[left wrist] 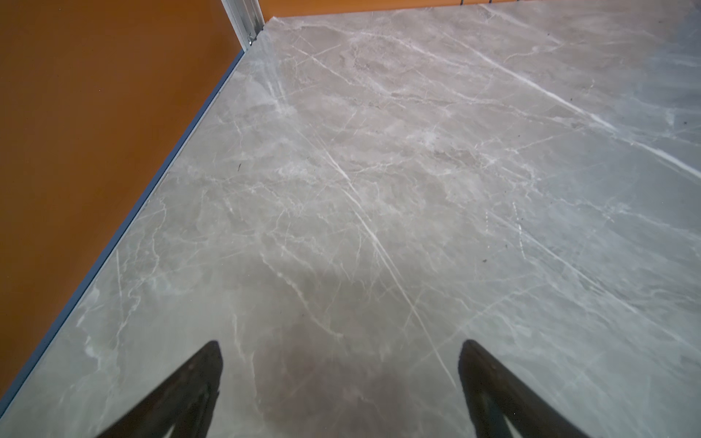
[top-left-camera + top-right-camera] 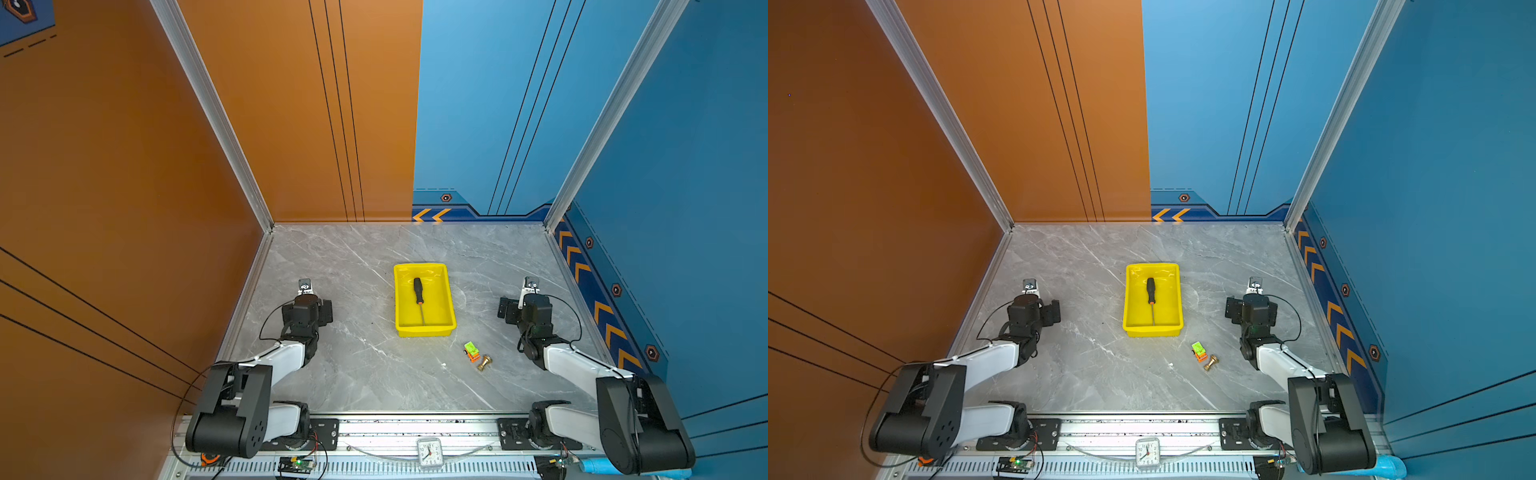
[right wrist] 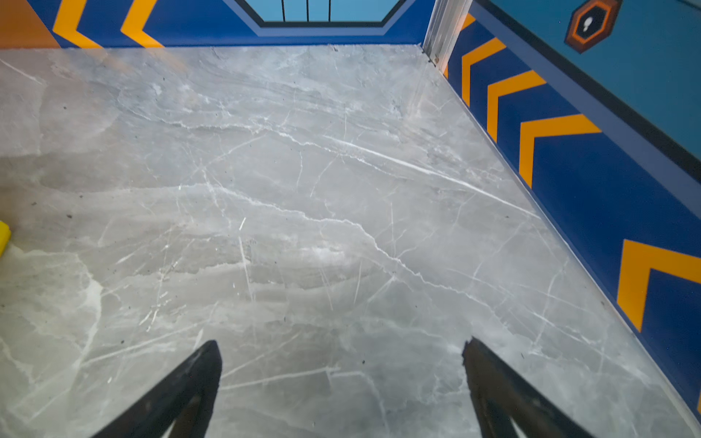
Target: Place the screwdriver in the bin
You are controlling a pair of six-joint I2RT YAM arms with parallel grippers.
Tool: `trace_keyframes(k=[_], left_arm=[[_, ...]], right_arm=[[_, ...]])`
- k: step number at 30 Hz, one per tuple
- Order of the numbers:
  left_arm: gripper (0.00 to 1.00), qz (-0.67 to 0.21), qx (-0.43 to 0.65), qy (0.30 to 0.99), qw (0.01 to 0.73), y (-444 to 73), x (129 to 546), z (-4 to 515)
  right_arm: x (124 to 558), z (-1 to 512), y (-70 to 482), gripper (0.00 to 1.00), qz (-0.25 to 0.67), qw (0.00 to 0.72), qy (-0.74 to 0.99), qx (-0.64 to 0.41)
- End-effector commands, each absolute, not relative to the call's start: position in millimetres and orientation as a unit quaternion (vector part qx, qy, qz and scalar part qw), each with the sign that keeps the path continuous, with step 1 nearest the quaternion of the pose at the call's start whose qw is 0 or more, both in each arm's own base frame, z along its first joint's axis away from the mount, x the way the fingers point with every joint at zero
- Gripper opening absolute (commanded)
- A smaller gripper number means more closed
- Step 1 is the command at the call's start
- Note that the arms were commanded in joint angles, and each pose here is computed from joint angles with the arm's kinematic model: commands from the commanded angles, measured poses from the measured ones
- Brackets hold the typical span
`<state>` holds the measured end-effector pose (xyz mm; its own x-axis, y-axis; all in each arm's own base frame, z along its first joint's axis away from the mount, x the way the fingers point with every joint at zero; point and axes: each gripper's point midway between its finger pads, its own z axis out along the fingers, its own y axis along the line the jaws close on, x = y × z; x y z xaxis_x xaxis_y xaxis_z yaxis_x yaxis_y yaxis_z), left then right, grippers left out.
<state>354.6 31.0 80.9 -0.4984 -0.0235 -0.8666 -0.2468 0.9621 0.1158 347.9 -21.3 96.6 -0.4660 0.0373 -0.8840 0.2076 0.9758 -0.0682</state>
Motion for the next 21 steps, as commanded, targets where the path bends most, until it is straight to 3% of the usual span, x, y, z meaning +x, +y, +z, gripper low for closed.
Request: trace_keyframes(k=[1,4,11,21], left_arm=[[0.98,0.097,-0.071,0.819,0.562,28.4,384.2,113.9],[0.98,0.095,-0.07,0.818,0.562,29.4,390.7,103.5],[0.98,0.08,-0.055,0.814,0.573,23.9,392.3,91.2],[0.98,0.083,-0.055,0.812,0.575,23.8,392.2,91.5]], right_arm=[[360.4,119.3,-15.1,1.0,-0.072,0.569,0.817,0.068],[366.6,127.1,-21.3,1.0,-0.074,0.611,0.783,0.083],[371.5,112.3,-26.2,1.0,-0.079,0.62,0.776,0.091],[381.6,98.2,-42.5,1.0,-0.118,0.586,0.791,0.132]])
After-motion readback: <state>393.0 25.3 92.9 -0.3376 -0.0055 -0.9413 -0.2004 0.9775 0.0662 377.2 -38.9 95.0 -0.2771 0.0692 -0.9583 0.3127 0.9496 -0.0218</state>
